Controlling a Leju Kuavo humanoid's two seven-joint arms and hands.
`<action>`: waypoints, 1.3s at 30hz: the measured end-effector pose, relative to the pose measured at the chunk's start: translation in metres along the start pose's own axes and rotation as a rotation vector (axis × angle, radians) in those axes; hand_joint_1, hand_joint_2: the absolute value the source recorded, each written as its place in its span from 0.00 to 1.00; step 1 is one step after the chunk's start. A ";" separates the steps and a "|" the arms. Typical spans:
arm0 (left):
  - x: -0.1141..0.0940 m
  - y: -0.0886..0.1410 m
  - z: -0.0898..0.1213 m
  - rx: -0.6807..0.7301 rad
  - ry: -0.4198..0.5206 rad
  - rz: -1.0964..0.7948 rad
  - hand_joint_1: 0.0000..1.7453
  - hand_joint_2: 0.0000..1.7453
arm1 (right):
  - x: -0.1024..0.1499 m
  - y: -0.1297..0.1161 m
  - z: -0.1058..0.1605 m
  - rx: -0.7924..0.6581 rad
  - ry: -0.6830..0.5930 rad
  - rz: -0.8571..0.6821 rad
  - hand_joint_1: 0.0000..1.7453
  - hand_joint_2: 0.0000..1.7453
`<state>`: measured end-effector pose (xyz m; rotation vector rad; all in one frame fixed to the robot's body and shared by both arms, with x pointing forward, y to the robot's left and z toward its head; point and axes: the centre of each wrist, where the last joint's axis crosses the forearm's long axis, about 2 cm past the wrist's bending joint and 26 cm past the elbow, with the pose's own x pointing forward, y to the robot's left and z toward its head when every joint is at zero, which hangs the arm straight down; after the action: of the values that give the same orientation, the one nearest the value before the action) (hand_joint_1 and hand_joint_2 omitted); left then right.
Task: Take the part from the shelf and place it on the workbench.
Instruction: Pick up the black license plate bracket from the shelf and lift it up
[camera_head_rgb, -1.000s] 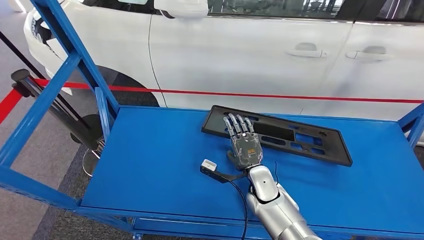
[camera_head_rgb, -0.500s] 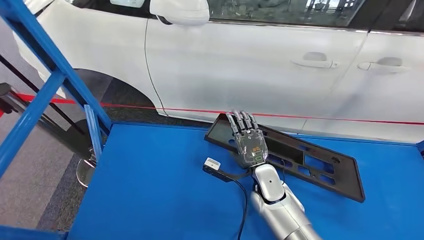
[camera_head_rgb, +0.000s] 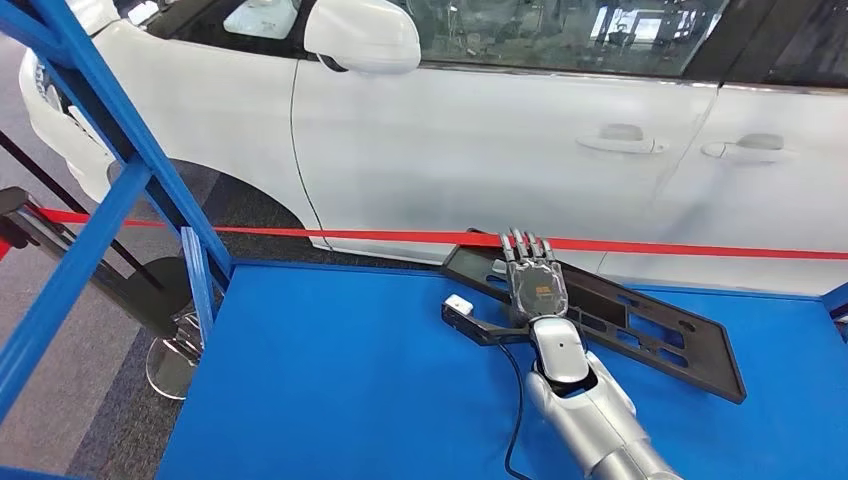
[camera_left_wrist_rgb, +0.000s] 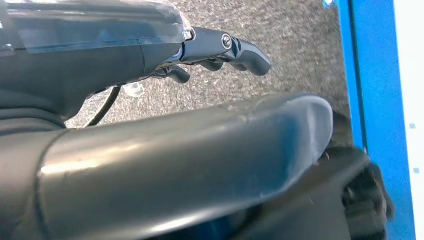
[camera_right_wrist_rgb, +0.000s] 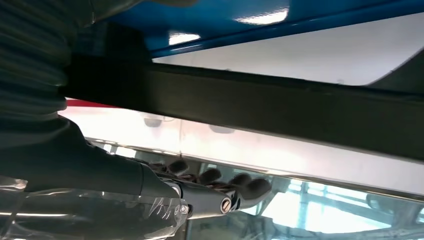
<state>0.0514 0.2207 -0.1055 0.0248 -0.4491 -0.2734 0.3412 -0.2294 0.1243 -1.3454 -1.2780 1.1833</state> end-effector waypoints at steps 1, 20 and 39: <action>-0.001 0.000 0.000 -0.007 -0.010 0.002 0.00 0.00 | -0.004 0.001 0.002 0.003 -0.001 0.000 0.00 1.00; -0.001 -0.002 0.000 -0.041 -0.147 0.059 0.00 0.00 | 0.003 -0.007 0.019 -0.048 -0.074 -0.016 0.00 1.00; -0.001 -0.001 0.000 -0.023 -0.098 0.012 0.00 0.00 | -0.131 0.015 0.012 0.009 0.365 0.235 0.00 1.00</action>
<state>0.0503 0.2203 -0.1057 -0.0134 -0.5431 -0.2685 0.3301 -0.3608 0.1151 -1.6500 -0.8720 1.0341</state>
